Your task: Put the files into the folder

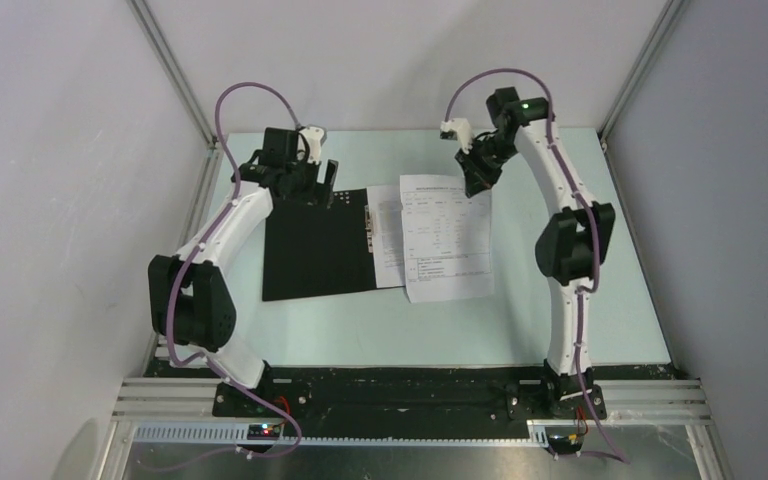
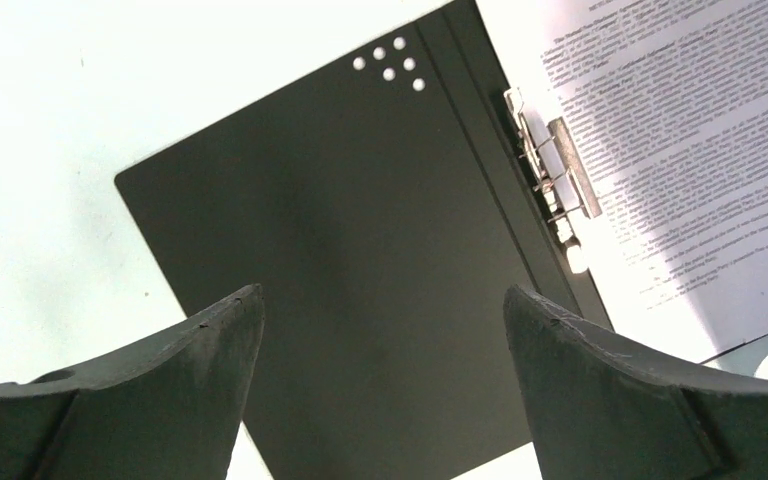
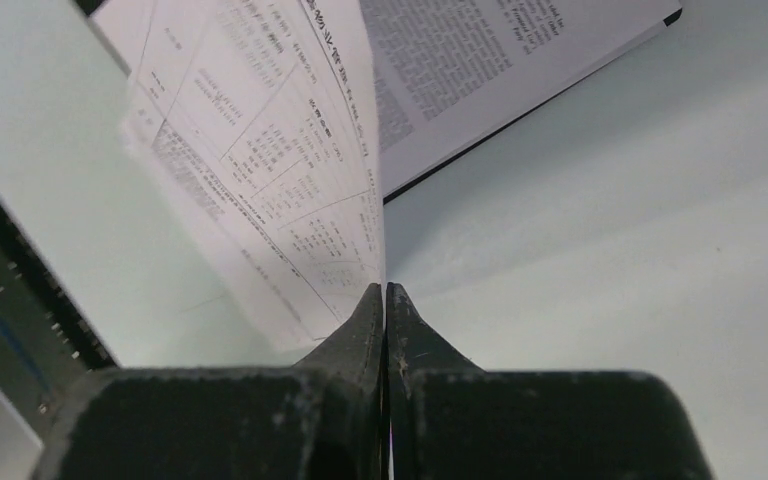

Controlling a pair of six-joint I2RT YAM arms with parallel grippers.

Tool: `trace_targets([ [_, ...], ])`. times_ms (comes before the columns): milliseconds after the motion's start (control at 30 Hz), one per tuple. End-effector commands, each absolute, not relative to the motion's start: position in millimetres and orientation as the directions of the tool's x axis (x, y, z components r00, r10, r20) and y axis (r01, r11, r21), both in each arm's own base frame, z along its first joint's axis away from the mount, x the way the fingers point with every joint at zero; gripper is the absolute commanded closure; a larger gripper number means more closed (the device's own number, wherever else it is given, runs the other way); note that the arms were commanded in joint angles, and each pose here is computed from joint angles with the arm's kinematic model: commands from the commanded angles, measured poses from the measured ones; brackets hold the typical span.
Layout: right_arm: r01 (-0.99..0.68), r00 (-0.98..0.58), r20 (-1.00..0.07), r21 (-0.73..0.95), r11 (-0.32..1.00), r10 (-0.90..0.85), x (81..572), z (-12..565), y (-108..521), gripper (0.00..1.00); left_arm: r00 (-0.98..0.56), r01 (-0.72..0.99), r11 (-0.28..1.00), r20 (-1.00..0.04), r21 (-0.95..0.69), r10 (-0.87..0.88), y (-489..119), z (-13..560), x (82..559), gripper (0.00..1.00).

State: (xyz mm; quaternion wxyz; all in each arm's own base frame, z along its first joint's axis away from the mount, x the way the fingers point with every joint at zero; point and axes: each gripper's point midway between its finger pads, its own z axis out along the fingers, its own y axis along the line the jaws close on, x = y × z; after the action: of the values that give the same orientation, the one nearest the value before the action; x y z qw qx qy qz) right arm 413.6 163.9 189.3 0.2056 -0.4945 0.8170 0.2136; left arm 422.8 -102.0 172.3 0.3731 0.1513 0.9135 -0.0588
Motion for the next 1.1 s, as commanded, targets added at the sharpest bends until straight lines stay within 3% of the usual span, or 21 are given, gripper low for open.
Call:
trace_targets([
  [0,-0.898,-0.39,-0.572,0.061,0.436,-0.722,457.9,164.7,180.6,1.0,-0.635,0.303,0.95,-0.729,0.07,0.256,-87.6,191.5,417.9,0.06],
  [400,-0.846,-0.457,-0.585,0.053,0.531,-0.67,498.6,110.7,221.7,1.0,-0.66,0.298,0.951,-0.703,0.079,0.265,-84.1,182.9,419.4,0.05],
  [1067,-0.841,-0.458,-0.588,0.044,0.539,-0.667,513.8,74.3,249.6,1.0,-0.674,0.309,0.95,-0.694,0.048,0.254,-88.8,182.5,411.2,0.05],
])
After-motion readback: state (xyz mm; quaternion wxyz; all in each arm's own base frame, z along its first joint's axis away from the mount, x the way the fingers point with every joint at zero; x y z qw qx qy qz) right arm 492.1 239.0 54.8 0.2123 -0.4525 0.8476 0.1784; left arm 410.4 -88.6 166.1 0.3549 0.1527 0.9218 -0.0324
